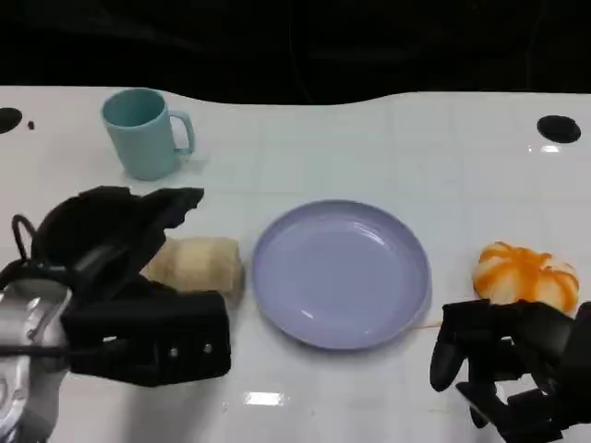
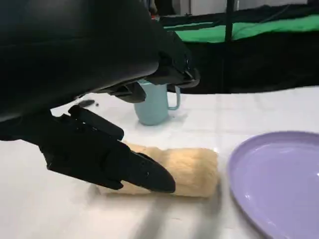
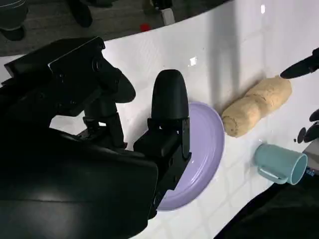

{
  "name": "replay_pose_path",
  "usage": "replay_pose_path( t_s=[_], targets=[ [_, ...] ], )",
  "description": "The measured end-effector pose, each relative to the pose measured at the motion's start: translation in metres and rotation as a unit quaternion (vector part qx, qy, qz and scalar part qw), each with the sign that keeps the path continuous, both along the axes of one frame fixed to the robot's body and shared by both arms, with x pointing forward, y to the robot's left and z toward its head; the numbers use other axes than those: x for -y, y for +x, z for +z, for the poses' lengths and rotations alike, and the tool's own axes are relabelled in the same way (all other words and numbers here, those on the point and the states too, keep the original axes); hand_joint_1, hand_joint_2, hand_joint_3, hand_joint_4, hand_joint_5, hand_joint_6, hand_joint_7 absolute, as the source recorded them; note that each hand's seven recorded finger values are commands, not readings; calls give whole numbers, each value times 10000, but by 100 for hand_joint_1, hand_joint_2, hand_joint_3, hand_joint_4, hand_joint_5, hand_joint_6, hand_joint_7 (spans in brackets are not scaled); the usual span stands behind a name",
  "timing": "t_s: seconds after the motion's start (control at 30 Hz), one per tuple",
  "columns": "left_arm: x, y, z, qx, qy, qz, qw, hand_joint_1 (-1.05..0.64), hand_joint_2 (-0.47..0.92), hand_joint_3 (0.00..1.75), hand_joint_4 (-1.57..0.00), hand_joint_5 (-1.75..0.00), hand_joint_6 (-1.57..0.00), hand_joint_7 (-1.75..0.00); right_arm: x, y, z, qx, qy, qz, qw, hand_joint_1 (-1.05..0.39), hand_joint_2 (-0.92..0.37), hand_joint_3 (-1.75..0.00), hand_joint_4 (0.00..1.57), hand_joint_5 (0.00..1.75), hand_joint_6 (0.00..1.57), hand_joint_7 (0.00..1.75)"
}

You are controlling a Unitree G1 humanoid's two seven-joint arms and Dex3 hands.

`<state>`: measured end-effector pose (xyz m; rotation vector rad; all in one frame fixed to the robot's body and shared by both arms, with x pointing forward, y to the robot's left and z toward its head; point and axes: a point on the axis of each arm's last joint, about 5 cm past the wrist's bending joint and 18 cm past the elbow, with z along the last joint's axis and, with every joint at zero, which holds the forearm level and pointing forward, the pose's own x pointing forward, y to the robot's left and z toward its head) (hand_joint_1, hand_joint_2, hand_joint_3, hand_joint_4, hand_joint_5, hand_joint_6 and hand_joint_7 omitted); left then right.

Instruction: Grasp the towel on the left side of the plate with the left hand and place it into the plate.

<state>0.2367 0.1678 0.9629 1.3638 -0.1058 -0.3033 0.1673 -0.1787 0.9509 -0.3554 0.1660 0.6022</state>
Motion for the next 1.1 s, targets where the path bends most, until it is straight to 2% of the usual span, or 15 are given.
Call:
replay_pose_path(
  t_s=[0.17, 0.47, 0.67, 0.77, 0.87, 0.9, 0.93, 1.0, 1.1],
  targets=[
    [52, 165, -84, -304, 298, 29, 9991, -57, 88, 0, -43, -17, -37, -1, -6, -4, 9, 19, 6, -10, 10000, 5, -59, -107, 70, 169, 69, 142],
    [135, 428, -280, -929, 721, 132, 9930, -58, 87, 0, -51, -8, -40, -1, -11, -9, 12, 12, 24, -12, 10000, 5, -60, -106, 70, 168, 69, 142],
    [155, 606, -481, -1375, 886, 249, 9862, -57, 91, 2, -56, -7, -41, -1, -10, -19, 14, 15, 24, -10, 10000, 6, -60, -106, 70, 167, 69, 141],
    [133, 679, -545, -1514, 888, 277, 9841, -50, 92, 7, -59, -7, -44, -1, -9, -23, 13, 9, 25, -12, 10000, 5, -60, -106, 70, 167, 69, 142],
    [108, 693, -647, -1657, 771, 304, 9827, -44, 92, 12, -73, -14, -53, -5, -9, -25, 12, 7, 26, -11, 10000, 5, -60, -106, 71, 168, 69, 142],
    [98, 686, -680, -1647, 724, 298, 9832, -37, 92, 17, -76, -41, -64, -5, -9, -25, 12, 9, 25, -11, 10000, 5, -60, -106, 71, 168, 69, 142],
    [85, 679, -708, -1587, 655, 301, 9847, -34, 92, 18, -68, -67, -69, -3, -9, -24, 13, 11, 26, -10, 10000, 5, -60, -106, 71, 168, 69, 142],
    [68, 670, -744, -1475, 536, 310, 9871, -25, 92, 27, -74, -118, -90, -6, -9, -24, 13, 11, 26, -10, 10000, 5, -60, -106, 70, 169, 69, 143],
    [72, 657, -782, -1292, 270, 335, 9907, -19, 91, 27, -78, -150, -111, -11, -10, -24, 13, 9, 34, -7, 10000, 5, -60, -106, 70, 168, 69, 142]
  ],
)
